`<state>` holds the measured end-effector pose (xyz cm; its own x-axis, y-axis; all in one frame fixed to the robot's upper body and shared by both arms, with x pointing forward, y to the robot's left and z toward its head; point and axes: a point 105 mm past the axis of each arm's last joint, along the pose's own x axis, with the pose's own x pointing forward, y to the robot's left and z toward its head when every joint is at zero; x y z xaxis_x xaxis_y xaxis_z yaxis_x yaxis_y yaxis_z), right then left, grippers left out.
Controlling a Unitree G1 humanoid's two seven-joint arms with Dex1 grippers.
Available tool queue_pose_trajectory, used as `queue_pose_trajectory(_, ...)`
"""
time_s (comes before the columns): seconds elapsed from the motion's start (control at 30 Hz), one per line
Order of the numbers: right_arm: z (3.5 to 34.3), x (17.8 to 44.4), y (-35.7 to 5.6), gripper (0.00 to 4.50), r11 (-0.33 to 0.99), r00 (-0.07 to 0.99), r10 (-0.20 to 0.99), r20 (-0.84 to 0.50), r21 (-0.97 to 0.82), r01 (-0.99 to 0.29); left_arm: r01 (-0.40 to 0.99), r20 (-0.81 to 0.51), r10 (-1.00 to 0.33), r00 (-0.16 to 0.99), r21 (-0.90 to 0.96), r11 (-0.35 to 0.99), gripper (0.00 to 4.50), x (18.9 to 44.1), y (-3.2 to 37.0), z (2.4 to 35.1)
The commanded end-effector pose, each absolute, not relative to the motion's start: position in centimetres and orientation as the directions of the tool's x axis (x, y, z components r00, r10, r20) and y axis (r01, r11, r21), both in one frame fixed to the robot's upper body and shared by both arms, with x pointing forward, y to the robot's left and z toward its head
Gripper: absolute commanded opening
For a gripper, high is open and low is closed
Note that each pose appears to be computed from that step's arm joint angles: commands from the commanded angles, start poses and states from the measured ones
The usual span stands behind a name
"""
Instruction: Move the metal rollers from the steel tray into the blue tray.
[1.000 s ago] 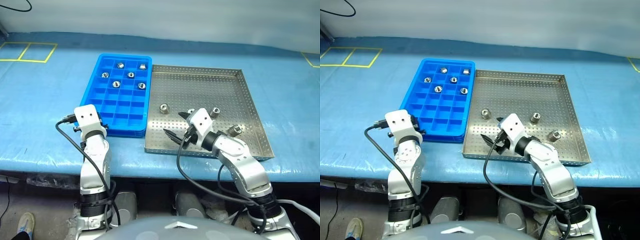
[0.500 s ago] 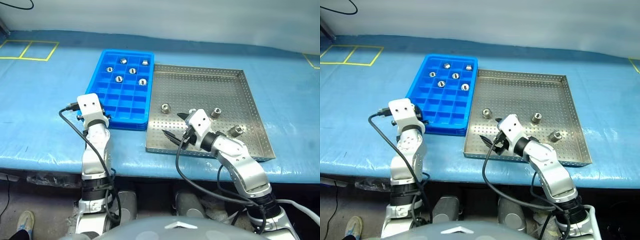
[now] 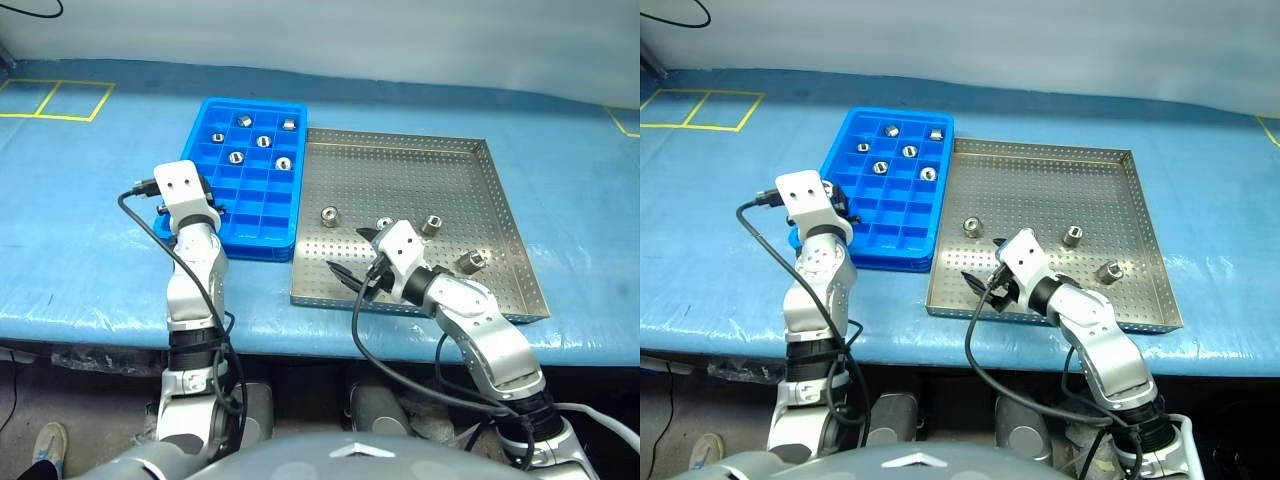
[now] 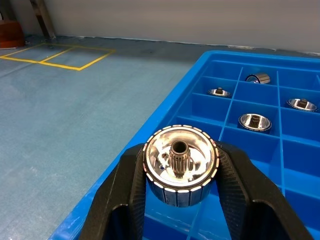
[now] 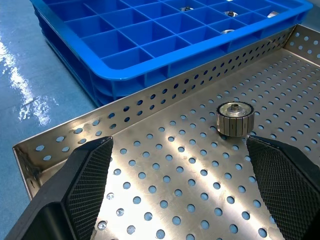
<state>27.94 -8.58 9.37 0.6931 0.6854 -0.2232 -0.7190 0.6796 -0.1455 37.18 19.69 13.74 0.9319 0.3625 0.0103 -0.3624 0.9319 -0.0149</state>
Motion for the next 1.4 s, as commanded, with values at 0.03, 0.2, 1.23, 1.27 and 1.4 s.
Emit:
queue_pose_trajectory(0.03,10.6,27.9,-8.4,4.5,0.677,0.699,0.692,-0.181,-0.172,-0.715,-0.344,0.091,0.345,0.934,-0.031,0.939,1.71,38.4,19.5,16.5)
queue_pose_trajectory(0.2,10.6,27.9,-8.4,4.5,0.677,0.698,0.693,-0.18,-0.172,-0.716,-0.345,0.07,0.345,0.936,-0.009,0.938,1.71,40.1,20.0,16.8)
queue_pose_trajectory(1.23,10.2,27.3,-8.5,4.5,0.683,0.704,0.682,-0.199,-0.17,-0.71,-0.363,-0.151,0.349,0.925,-0.077,0.929,1.71,44.8,21.1,12.7)
queue_pose_trajectory(1.27,10.1,27.3,-8.5,4.5,0.683,0.704,0.682,-0.199,-0.17,-0.71,-0.365,-0.15,0.351,0.924,-0.08,0.928,1.71,44.8,21.1,12.7)
queue_pose_trajectory(1.4,10.2,27.4,-8.5,4.5,0.682,0.703,0.683,-0.198,-0.172,-0.711,-0.363,-0.149,0.347,0.926,-0.094,0.927,2.45,44.8,21.1,12.7)
